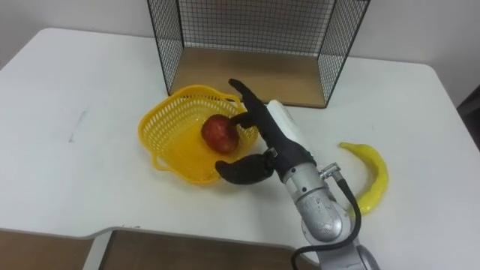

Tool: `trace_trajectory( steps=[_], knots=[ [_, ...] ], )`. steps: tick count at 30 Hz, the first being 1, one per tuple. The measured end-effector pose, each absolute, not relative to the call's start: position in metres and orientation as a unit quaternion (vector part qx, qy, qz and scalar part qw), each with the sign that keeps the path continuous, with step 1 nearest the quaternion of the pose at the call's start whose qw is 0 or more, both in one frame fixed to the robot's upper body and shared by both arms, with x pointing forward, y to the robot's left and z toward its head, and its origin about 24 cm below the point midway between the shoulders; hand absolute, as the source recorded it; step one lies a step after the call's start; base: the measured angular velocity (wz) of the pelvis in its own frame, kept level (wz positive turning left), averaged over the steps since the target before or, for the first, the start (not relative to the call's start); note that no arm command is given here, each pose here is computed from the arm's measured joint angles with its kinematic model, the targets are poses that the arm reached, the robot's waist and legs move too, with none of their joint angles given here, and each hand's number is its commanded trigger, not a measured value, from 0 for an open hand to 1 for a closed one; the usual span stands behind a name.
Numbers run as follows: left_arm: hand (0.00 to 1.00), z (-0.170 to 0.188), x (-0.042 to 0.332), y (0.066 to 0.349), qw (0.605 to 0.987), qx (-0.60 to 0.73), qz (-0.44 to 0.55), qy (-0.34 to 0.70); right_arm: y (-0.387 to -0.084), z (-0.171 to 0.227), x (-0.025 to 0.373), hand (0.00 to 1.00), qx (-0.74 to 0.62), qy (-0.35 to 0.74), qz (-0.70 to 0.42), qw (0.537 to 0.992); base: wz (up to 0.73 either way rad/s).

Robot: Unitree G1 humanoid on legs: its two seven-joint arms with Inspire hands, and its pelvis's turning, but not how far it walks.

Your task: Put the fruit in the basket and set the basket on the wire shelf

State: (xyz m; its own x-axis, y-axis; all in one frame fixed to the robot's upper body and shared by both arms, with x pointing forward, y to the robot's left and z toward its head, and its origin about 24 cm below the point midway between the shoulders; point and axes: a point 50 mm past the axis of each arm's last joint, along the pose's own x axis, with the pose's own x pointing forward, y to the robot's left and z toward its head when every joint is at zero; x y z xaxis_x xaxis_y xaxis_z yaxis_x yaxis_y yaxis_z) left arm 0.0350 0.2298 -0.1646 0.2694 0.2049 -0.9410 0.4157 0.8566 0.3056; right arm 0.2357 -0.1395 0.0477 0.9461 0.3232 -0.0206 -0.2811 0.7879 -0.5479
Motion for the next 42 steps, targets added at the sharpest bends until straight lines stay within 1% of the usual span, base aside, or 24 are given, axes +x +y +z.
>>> trace_trajectory(
  steps=[3, 7, 11, 16, 20, 25, 30, 33, 36, 38, 42],
  knots=[
    [0.0, -0.165, 0.032, 0.23, 0.751, 0.259, -0.068, 0.603, -0.147, 0.052, 0.239, 0.0, -0.272, -0.041, 0.141, 0.951, 0.09],
    [0.0, -0.165, 0.028, 0.231, 0.749, 0.258, -0.065, 0.607, -0.165, 0.075, 0.251, 0.0, -0.251, -0.079, 0.081, 0.961, 0.01],
    [0.0, -0.164, 0.022, 0.236, 0.749, 0.247, -0.048, 0.613, -0.183, 0.108, 0.248, 0.0, -0.223, -0.149, 0.015, 0.963, -0.01],
    [0.0, -0.163, 0.016, 0.24, 0.752, 0.242, -0.035, 0.612, -0.206, 0.126, 0.244, 0.0, -0.158, -0.193, -0.06, 0.967, -0.01],
    [0.0, -0.162, 0.011, 0.243, 0.752, 0.237, -0.025, 0.615, -0.227, 0.14, 0.242, 0.0, -0.171, -0.217, -0.112, 0.955, -0.01],
    [0.0, -0.162, 0.009, 0.242, 0.751, 0.235, -0.027, 0.616, -0.236, 0.154, 0.237, 0.0, -0.168, -0.248, -0.143, 0.943, -0.04],
    [0.0, -0.162, 0.007, 0.243, 0.748, 0.236, -0.024, 0.621, -0.24, 0.153, 0.237, 0.0, -0.149, -0.25, -0.174, 0.941, -0.07],
    [0.0, -0.163, 0.005, 0.244, 0.741, 0.239, -0.019, 0.627, -0.246, 0.142, 0.237, 0.0, -0.16, -0.229, -0.201, 0.939, 0.0],
    [0.0, -0.162, 0.002, 0.246, 0.734, 0.24, -0.012, 0.635, -0.259, 0.11, 0.233, 0.0, -0.168, -0.157, -0.224, 0.947, 0.04],
    [0.0, -0.162, -0.003, 0.247, 0.729, 0.237, -0.004, 0.642, -0.27, 0.08, 0.228, 0.0, -0.178, -0.075, -0.238, 0.952, 0.04],
    [0.0, -0.162, -0.005, 0.246, 0.724, 0.233, 0.0, 0.649, -0.279, 0.055, 0.226, 0.0, -0.183, -0.01, -0.246, 0.952, 0.0]
  ],
)
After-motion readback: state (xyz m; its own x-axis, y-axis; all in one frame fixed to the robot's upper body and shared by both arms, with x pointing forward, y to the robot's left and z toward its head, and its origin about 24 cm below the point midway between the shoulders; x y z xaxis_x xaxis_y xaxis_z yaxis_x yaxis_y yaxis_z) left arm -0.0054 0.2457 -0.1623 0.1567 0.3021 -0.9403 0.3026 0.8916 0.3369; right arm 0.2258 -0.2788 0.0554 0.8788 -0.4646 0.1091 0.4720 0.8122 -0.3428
